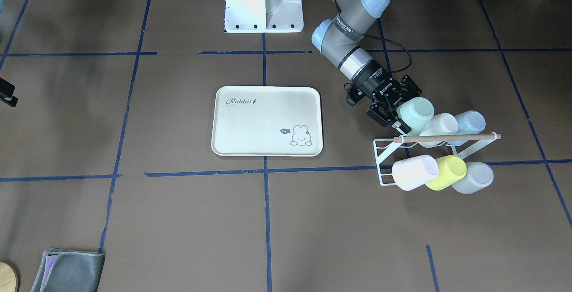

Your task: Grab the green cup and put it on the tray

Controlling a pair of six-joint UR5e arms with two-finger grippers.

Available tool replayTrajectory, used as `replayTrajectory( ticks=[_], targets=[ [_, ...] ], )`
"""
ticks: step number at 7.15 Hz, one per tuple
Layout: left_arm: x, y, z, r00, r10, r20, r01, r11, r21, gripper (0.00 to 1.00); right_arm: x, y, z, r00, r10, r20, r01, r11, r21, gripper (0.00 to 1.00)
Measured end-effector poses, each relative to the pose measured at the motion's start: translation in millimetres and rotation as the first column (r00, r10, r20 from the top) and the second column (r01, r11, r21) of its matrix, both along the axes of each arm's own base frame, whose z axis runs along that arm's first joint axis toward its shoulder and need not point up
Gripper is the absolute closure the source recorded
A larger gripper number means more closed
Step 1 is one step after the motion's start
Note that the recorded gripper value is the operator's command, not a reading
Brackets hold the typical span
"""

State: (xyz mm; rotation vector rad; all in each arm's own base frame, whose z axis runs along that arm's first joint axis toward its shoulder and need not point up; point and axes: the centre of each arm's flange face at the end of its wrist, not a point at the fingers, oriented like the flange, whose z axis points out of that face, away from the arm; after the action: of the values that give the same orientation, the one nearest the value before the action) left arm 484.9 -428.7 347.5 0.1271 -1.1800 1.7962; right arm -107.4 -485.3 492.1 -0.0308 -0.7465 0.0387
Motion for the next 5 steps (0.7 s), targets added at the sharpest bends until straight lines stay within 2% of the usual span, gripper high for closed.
replayTrajectory(
  ticks=[5],
  targets=[
    [-35.3, -8.7, -32.5, 0.999, -0.02, -0.047, 0.021, 1.0, 0.019, 0.64, -0.3, -0.4, 0.5, 1.0, 0.0, -0.001, 0.0, 1.0, -0.001, 0.0]
  ],
)
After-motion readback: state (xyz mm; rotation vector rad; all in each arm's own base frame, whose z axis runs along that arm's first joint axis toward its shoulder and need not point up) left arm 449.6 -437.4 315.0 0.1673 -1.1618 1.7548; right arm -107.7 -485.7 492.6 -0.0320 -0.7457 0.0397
